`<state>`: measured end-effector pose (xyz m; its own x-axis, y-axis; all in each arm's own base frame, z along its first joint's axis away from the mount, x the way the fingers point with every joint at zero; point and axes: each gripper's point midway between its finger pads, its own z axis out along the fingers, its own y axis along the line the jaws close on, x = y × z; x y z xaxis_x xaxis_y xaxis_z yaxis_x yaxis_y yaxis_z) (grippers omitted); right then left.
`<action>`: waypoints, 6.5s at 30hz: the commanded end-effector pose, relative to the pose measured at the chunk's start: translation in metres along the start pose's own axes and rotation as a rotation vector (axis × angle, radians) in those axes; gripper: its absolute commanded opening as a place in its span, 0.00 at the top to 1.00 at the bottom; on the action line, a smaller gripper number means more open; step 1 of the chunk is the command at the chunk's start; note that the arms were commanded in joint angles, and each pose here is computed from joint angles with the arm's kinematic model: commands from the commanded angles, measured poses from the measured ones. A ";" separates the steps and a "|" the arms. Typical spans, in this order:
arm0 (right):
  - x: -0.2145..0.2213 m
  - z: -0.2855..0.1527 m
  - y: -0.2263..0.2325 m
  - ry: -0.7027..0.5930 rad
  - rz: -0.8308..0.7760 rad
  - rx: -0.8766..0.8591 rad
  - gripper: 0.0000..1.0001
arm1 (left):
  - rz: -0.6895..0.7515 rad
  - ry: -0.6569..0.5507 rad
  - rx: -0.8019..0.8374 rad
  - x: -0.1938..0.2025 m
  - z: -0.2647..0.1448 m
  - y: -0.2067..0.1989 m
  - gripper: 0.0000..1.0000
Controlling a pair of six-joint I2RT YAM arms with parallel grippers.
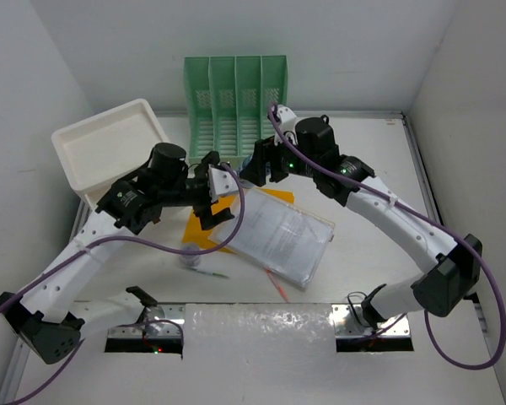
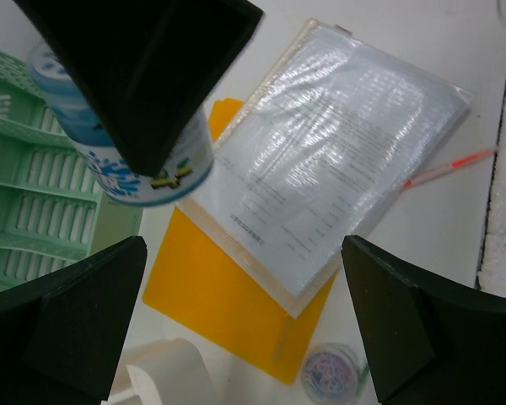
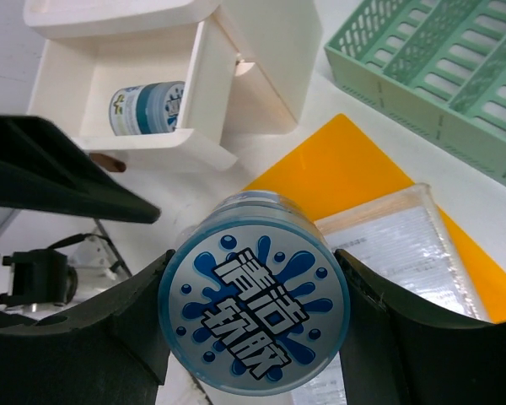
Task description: Organize the desk
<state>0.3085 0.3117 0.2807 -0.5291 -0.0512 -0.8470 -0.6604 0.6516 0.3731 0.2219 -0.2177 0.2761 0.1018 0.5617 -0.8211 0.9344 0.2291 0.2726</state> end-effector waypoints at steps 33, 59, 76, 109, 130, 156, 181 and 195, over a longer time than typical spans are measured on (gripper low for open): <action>-0.049 -0.013 0.078 -0.186 0.090 -0.334 1.00 | -0.039 -0.160 -0.186 -0.052 0.017 0.047 0.76; -0.058 -0.108 -0.019 -0.279 -0.126 0.250 0.01 | -0.052 0.333 -0.779 0.001 -0.145 0.100 1.00; -0.037 -0.066 -0.012 -0.240 -0.114 0.114 0.01 | -0.152 0.676 -0.677 0.098 -0.175 0.094 1.00; -0.005 0.012 0.025 -0.040 -0.317 0.018 0.01 | -0.302 0.661 -0.756 0.126 -0.215 0.131 0.00; 0.089 0.141 0.182 -0.268 -0.375 -0.212 0.49 | -0.816 0.353 -1.167 0.214 -0.296 0.223 0.12; 0.030 0.214 0.149 -0.439 -0.257 0.107 0.82 | -1.015 0.175 -0.936 0.273 -0.197 0.174 0.55; -0.025 0.239 0.086 -0.420 -0.256 0.102 1.00 | -1.017 0.179 -0.880 0.287 -0.188 0.162 1.00; -0.033 0.223 0.074 -0.231 -0.674 0.053 1.00 | -0.917 0.219 -0.896 0.284 -0.204 0.185 1.00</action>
<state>0.3130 0.5738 0.1642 -0.0438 -0.3700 -0.9280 -0.9112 0.3957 -0.1148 0.3725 0.1902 0.2439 -0.4408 0.0469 -0.8964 -0.0965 0.9904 0.0993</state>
